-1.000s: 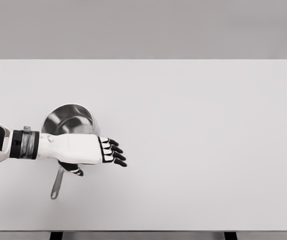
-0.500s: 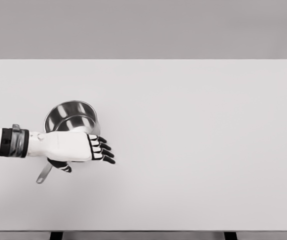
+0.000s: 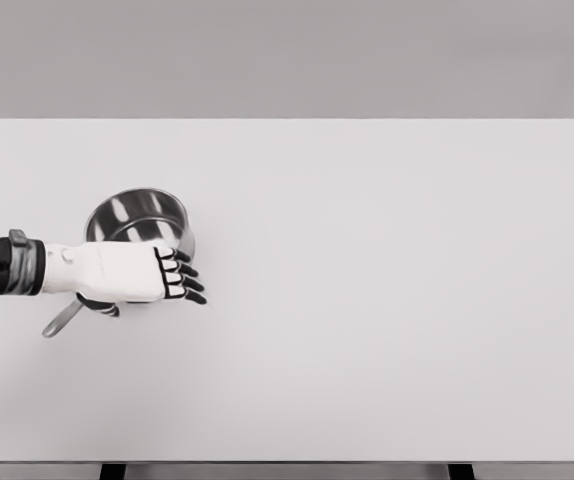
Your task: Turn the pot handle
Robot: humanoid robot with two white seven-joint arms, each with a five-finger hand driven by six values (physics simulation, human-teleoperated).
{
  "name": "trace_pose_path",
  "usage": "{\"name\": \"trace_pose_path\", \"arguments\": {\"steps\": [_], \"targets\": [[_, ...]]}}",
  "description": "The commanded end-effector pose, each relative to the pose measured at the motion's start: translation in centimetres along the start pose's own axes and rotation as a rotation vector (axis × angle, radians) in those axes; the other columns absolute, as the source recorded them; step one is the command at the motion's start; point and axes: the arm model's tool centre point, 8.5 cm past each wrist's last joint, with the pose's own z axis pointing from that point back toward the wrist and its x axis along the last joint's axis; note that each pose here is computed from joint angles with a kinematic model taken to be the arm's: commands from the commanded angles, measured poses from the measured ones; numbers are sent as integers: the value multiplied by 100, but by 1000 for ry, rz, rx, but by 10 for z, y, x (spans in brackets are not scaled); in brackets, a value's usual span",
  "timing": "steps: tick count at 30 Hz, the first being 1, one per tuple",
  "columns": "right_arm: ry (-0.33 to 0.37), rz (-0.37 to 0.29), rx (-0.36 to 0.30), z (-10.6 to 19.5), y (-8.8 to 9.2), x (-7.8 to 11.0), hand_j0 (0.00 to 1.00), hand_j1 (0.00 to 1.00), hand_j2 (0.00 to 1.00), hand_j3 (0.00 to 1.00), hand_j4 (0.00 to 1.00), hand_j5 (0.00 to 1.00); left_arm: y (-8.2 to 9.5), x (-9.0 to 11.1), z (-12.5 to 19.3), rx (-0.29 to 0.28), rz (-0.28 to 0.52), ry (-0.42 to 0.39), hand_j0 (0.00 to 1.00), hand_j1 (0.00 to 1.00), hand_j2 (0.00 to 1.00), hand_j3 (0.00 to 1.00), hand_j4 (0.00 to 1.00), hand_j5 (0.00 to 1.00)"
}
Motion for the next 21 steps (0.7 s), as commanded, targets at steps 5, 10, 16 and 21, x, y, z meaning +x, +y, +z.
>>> {"name": "trace_pose_path", "arguments": {"steps": [5, 10, 16, 21], "targets": [[0, 0, 1, 0, 0, 0, 100, 100, 100, 100, 100, 100, 0, -16, 7, -11, 2, 48, 100, 100, 100, 100, 100, 100], [0, 0, -1, 0, 0, 0, 100, 100, 100, 100, 100, 100, 16, -24, 16, 84, 89, 34, 100, 100, 100, 100, 100, 100], [0, 0, -1, 0, 0, 0, 100, 100, 100, 100, 100, 100, 12, -30, 59, 184, 291, 34, 100, 100, 100, 100, 100, 100], [0, 0, 1, 0, 0, 0, 100, 100, 100, 100, 100, 100, -4, -27, 64, 147, 315, 47, 100, 100, 100, 100, 100, 100]]}}
